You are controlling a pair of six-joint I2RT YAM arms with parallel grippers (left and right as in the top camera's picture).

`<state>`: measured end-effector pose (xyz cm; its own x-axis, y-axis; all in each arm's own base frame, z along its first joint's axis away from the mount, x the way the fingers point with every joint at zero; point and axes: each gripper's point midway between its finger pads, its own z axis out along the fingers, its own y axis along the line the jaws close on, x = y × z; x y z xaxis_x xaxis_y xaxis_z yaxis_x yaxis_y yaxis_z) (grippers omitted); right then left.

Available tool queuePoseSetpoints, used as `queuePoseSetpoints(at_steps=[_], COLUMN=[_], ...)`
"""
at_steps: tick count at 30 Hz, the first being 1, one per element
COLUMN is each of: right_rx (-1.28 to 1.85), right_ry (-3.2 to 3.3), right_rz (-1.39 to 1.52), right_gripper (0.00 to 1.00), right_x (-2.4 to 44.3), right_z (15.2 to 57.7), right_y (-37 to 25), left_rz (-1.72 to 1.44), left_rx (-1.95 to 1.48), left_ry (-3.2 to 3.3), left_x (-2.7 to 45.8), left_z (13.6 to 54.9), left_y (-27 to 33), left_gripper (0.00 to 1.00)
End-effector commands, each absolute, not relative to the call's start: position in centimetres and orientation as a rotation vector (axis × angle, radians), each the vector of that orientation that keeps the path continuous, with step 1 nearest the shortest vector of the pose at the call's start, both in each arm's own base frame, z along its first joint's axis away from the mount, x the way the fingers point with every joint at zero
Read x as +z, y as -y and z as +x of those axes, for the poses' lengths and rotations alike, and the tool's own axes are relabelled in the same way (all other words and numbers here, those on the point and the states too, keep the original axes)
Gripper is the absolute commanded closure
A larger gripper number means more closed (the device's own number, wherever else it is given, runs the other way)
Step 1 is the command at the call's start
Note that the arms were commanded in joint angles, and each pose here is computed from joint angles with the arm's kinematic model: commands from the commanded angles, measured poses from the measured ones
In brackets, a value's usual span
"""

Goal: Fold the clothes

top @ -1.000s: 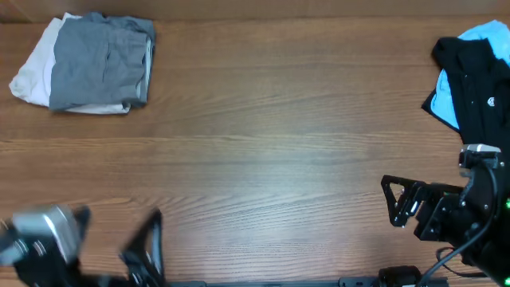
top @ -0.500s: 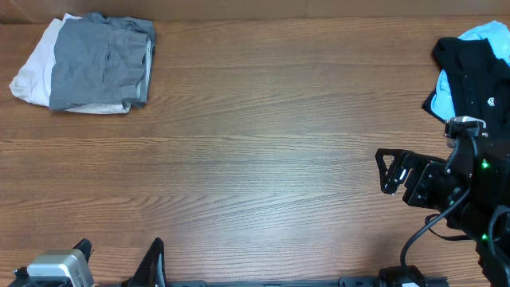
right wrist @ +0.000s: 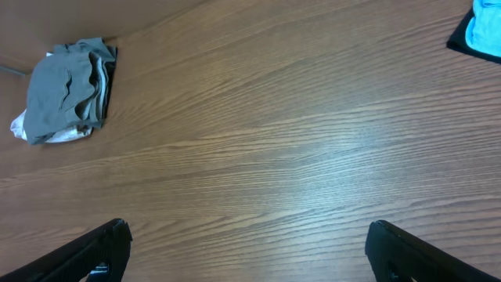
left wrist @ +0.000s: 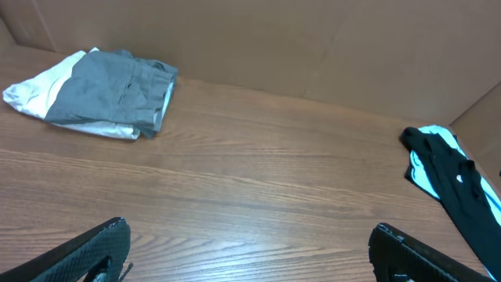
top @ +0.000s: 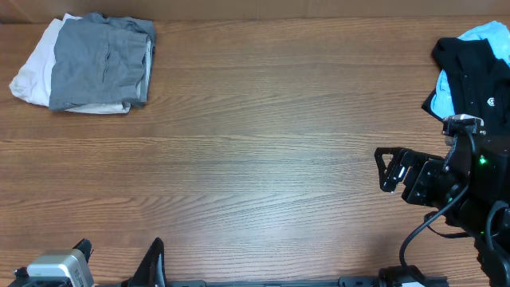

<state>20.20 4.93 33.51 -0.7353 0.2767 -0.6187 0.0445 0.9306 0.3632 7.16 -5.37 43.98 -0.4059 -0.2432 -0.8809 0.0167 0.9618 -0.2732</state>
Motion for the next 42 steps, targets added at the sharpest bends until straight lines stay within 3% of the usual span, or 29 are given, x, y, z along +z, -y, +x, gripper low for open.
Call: queuePoseSetpoints(at_steps=[1, 14, 18, 29, 42], right_rx=[0.416, 0.341, 0.343, 0.413, 0.309], right_ry=[-2.371, -2.323, -2.237, -1.798, -1.600], right_rz=[0.229, 0.222, 0.167, 0.074, 0.138], right_gripper=[0.00, 0.00, 0.00, 0.00, 0.00], right_x=[33.4, 33.2, 31.0, 18.5, 16.9], right_z=[20.2, 20.7, 21.3, 24.2, 24.7], right_y=[-4.8, -3.8, -4.0, -4.9, -1.6], left_rz=[-0.144, -0.144, -0.144, -0.144, -0.144], left_rx=[-0.268, -0.268, -0.268, -0.268, -0.268], left_ry=[-1.977, -1.977, -1.977, -1.977, -1.977], left_x=[43.9, 43.9, 43.9, 43.9, 43.9], left_z=[7.3, 7.3, 7.3, 7.3, 7.3], left_y=[5.2, 5.2, 5.2, 5.2, 5.2], left_gripper=[0.00, 0.00, 0.00, 0.00, 0.00])
